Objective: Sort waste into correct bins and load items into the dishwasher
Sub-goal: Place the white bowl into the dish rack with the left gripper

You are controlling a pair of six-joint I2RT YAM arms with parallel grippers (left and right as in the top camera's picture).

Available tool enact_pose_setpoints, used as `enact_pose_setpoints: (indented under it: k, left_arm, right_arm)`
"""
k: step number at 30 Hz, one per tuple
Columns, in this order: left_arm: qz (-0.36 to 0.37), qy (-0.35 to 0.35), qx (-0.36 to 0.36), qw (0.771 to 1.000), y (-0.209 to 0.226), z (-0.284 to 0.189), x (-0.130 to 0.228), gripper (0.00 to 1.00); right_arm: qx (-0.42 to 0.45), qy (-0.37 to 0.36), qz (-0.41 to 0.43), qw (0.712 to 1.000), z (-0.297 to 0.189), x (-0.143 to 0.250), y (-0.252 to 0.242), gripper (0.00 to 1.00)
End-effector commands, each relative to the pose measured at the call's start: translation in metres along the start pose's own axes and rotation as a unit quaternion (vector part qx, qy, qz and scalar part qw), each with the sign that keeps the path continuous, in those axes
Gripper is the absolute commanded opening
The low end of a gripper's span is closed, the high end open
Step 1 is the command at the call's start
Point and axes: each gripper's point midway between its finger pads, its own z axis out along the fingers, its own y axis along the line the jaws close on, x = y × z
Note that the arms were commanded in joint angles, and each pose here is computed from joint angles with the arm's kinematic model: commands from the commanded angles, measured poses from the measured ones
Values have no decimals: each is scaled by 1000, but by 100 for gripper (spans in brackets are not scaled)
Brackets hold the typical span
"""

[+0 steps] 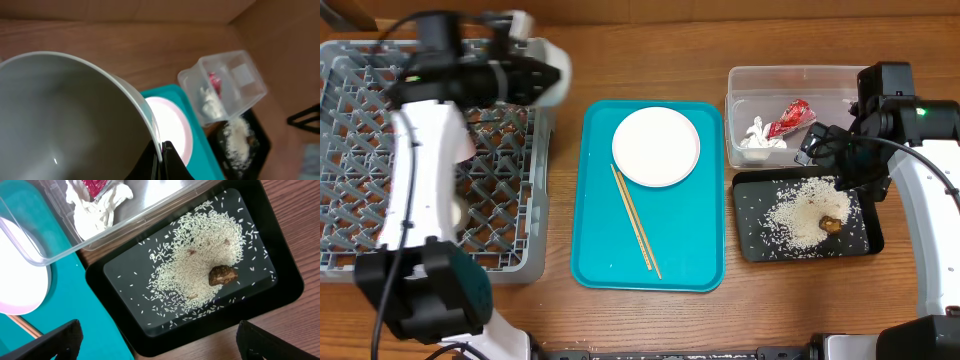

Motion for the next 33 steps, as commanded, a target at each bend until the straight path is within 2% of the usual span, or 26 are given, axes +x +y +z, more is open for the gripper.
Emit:
enact_pose_setpoints:
  k: [1,7,12,16,17,18,19,20,21,22,23,24,28,31,33]
  left_arm:
    - [-12,-42,115,992,3,-24,-9,4]
    - [-72,-78,194,975,53,-33,-2,4]
    - [-164,-95,171,967,128,-43,26,4]
    - [-190,-113,152,963,150,-63,33,4]
    - [-194,-114,143,964,155,-66,35,7]
    - [-198,-114,134,964,159,-68,37,20]
    - [-204,-113,126,964,163,-71,39,49]
    - [-214,-111,116,964,167,-73,43,68]
    - [-220,-109,111,963,169,-74,45,72]
    - [-227,-108,109,962,170,-76,47,84]
    - [-232,-109,110,960,171,-77,47,89]
    - [-240,-111,111,958,171,-81,48,100]
    - [-257,-120,100,954,171,-99,49,100]
    - [-237,-131,72,960,162,-120,40,100]
    - [-206,-132,26,969,150,-136,31,100]
  right_arm:
    - [-7,-28,-2,1000,-15,-6,1,100]
    - [-7,-28,-1,1000,-15,-6,1,100]
    - [-7,-27,-1,1000,-15,-6,1,100]
    - [-7,-26,-1,1000,-15,-5,1,100]
    - [-7,-26,-1,1000,-15,-5,1,100]
    - [-7,-26,-1,1000,-15,-5,0,100]
    - [-7,-26,-1,1000,-15,-5,0,100]
    - [-7,-26,-1,1000,-15,-5,0,100]
    - [-7,-26,-1,1000,-15,-5,0,100]
    - [-7,-26,-1,1000,-15,-5,0,100]
    - [-6,-25,-1,1000,-15,-5,0,100]
    - [-6,-25,-1,1000,-15,-5,0,100]
    - [-6,-25,-1,1000,-15,-5,0,100]
    - [-6,-25,-1,1000,-15,-5,0,100]
    - [-6,-24,-2,1000,-15,-4,0,100]
